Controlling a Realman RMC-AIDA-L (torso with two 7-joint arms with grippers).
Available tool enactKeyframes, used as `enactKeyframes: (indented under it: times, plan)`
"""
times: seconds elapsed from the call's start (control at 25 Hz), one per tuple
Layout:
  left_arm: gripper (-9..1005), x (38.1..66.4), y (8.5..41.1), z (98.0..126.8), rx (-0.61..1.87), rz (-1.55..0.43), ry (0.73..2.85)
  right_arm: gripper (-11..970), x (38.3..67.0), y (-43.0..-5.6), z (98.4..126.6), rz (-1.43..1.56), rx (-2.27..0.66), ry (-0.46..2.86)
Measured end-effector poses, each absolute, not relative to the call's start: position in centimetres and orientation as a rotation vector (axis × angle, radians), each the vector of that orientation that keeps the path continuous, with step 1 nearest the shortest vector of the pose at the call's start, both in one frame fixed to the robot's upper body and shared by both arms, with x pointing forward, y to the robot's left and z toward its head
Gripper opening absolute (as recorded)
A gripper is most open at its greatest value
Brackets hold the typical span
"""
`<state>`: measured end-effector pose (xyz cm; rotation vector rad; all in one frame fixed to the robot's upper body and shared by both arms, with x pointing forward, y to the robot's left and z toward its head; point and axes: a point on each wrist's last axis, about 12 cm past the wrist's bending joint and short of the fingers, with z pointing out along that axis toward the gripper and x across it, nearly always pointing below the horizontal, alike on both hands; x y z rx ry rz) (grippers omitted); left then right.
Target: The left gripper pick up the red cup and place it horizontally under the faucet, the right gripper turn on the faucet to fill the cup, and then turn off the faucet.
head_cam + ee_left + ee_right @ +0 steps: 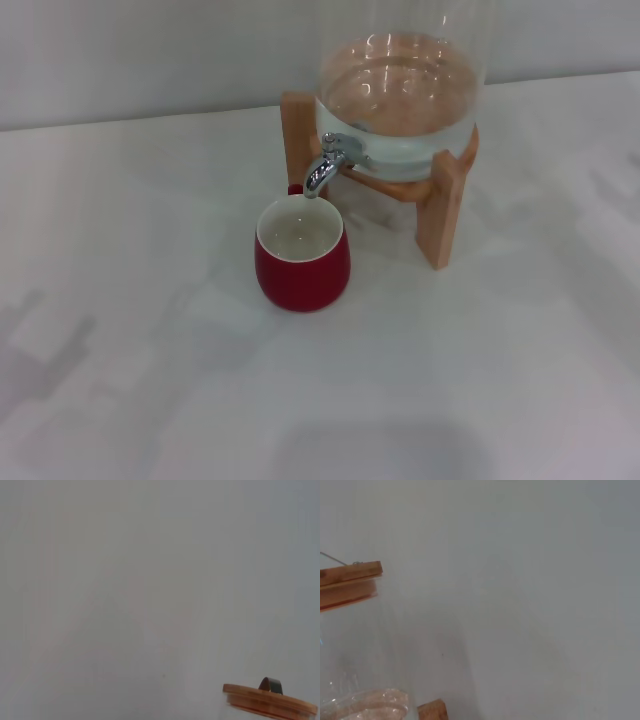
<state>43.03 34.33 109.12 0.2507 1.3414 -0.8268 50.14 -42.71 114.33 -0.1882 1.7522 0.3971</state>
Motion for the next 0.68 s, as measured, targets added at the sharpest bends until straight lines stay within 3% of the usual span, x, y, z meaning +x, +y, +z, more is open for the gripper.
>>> enactKeyframes:
  times: [0.68]
  plan:
    - [879, 44.1, 34.5, 109.7, 0.233, -0.830, 1.323, 723, 50.2, -43.0, 114.3, 0.382, -0.184, 1.747]
